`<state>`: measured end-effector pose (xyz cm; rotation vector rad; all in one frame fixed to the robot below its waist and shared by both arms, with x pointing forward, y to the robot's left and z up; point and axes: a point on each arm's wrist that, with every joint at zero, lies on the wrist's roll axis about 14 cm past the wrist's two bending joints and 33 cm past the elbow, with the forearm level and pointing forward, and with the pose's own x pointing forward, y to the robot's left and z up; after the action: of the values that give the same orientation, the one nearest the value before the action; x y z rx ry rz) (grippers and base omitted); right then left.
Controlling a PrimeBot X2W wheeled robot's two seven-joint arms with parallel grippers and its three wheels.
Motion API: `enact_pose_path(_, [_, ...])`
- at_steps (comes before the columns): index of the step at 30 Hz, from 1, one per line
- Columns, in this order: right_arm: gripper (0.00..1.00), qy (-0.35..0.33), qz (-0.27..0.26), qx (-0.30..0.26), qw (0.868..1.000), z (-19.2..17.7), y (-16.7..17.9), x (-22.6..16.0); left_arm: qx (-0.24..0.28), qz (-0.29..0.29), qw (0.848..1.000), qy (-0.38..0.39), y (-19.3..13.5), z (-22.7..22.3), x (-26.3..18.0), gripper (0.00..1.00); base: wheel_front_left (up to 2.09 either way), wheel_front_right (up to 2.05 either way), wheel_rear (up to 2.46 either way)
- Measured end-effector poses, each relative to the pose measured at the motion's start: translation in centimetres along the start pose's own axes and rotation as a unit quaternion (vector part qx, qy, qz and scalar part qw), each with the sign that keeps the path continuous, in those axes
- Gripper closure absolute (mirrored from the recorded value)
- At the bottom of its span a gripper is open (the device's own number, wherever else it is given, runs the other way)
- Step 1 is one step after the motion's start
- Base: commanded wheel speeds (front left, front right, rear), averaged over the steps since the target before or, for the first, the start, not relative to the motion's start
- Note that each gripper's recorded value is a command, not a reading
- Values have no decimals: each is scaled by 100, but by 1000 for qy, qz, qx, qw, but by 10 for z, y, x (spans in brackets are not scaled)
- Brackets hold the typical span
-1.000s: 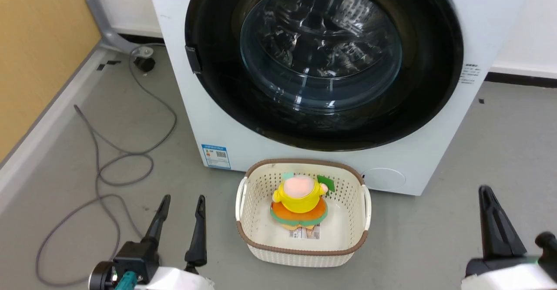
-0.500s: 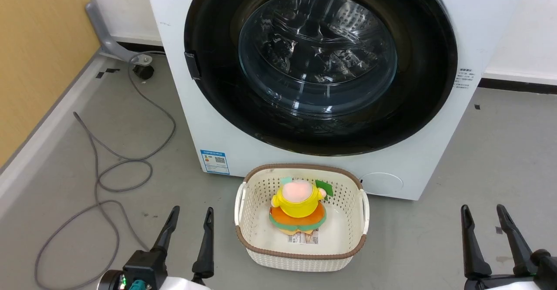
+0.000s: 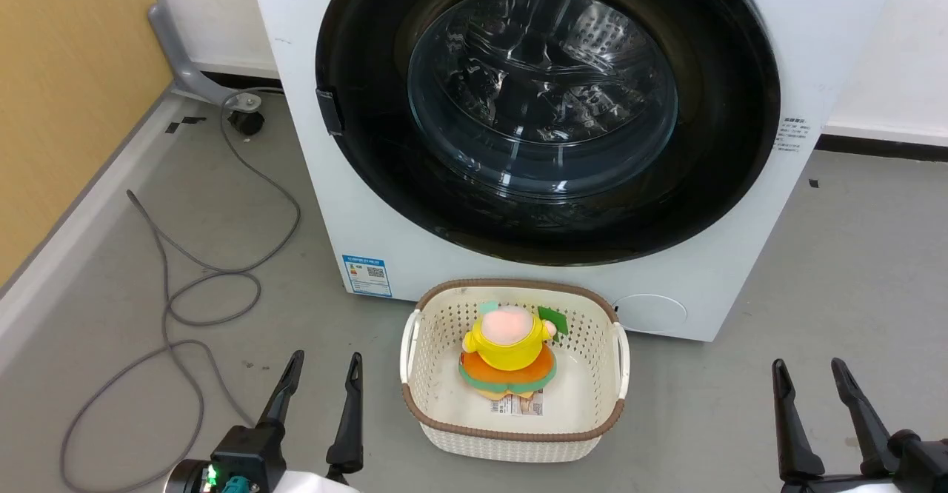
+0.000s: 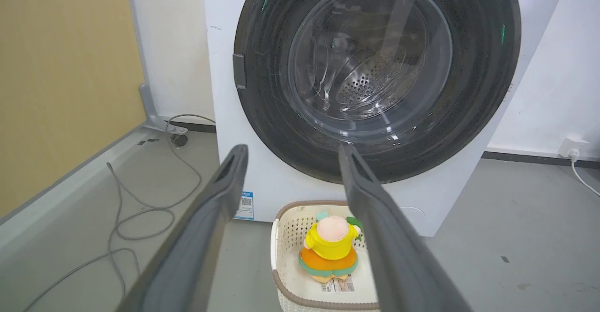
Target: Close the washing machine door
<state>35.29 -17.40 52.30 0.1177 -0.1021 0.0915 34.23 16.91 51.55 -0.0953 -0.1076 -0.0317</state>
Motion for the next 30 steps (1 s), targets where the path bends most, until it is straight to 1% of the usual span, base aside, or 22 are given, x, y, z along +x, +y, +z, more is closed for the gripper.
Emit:
enact_pose_path(4, [0,3,0,0,1000,-2,0,0,1,-1,1000,-2,0,1,0,0,0,0,0])
enact_pose_path(5, [100,4,0,0,1000,-3,0,0,1,-2,1000,-2,-1,1,0,100,0,0,0])
enact_pose_path(30, [100,19,1,-8,1000,-6,1,-1,9,-2,1000,13,0,-1,4,100,0,0,0])
